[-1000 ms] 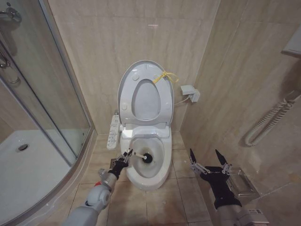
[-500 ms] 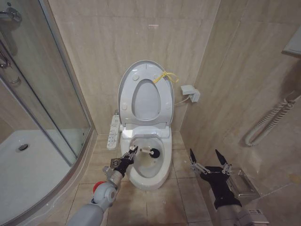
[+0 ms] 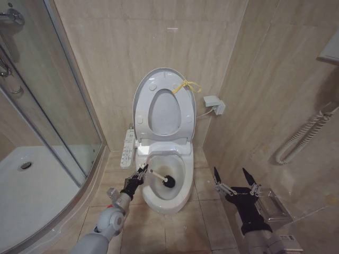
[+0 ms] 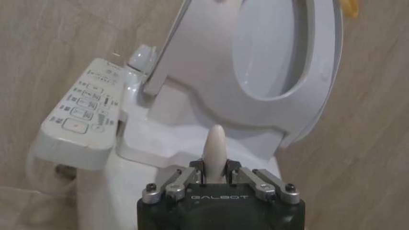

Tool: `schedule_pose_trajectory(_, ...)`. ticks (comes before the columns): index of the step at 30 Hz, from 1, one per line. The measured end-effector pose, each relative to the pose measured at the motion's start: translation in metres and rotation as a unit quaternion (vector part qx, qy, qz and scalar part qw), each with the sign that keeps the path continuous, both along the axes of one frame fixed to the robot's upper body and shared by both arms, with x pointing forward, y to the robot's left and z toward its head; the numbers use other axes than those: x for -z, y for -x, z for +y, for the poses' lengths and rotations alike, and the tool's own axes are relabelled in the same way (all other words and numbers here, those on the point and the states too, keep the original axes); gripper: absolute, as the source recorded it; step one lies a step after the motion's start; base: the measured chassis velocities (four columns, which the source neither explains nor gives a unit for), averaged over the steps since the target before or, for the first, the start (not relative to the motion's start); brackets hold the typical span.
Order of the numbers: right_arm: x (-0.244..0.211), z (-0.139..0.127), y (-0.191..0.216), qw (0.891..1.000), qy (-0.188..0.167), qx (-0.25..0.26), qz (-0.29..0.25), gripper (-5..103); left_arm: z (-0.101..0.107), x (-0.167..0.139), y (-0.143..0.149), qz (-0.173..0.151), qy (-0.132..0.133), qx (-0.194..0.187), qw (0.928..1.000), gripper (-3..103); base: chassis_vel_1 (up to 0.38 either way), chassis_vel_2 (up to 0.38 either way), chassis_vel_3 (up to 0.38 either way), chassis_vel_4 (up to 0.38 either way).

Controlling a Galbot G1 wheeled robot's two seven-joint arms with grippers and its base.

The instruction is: Open the toilet lid, clean the toilet bowl with a toilet brush, close the toilet lid, and flush.

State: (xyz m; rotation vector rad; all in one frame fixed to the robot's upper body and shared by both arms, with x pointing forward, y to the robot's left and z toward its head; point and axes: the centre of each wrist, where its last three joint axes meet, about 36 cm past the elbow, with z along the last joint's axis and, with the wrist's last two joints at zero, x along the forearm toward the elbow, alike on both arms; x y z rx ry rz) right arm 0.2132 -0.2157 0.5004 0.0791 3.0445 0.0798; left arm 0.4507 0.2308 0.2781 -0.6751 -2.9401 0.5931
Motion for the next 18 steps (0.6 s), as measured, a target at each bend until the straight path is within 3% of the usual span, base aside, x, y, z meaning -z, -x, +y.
schedule_pose_trajectory(4,0.0,0.0,0.0,1.0,0.0,0.0,0.0,100,-0.003,0.006,-0.011,-0.016,-0.016,0.003,0.9997,21,0.0,0.0,0.0,0.0)
schedule_pose_trajectory(11,0.0,0.0,0.0,1.0,0.0,0.0,0.0,100,-0.017,-0.002,-0.01,-0.02,0.003,0.026,0.9995,21,0.0,0.0,0.0,0.0)
schedule_pose_trajectory(18,0.0,0.0,0.0,1.0,0.0,0.0,0.0,100,-0.015,-0.008,-0.009,-0.01,0.011,0.027,0.9995,21,0.0,0.0,0.0,0.0)
